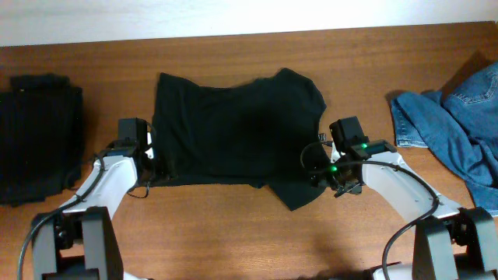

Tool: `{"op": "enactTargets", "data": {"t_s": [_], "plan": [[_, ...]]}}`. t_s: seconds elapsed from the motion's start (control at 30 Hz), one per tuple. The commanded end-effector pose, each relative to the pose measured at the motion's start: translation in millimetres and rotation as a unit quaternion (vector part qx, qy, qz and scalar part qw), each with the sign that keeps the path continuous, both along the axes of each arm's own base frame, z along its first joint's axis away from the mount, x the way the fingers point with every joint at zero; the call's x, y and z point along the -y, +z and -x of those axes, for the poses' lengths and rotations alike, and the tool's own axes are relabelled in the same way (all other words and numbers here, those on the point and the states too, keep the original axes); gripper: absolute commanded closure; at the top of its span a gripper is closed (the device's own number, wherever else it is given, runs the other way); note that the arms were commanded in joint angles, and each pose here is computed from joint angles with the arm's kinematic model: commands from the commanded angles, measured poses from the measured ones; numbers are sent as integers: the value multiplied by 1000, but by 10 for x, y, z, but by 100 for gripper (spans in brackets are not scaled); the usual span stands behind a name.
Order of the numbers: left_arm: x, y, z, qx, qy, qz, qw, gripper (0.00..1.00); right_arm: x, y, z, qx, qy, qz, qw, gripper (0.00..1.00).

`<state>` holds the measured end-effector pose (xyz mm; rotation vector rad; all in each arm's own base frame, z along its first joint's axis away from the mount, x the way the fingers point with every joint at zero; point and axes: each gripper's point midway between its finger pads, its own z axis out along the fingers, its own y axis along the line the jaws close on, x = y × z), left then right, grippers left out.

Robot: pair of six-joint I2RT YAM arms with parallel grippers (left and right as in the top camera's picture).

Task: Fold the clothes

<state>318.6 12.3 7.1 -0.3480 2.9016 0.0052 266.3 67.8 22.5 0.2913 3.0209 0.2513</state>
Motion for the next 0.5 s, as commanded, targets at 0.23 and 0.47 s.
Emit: {"op": "enactTargets", "data": {"t_s": [0.23,0.47], "plan": [[-26,-67,55,-10,4,-4,1000,6,-50,-112,70,-11,-19,-21,1000,24],[-26,-67,53,-10,4,-4,1000,6,-55,-142,79,-9,-19,-23,1000,32]]}}
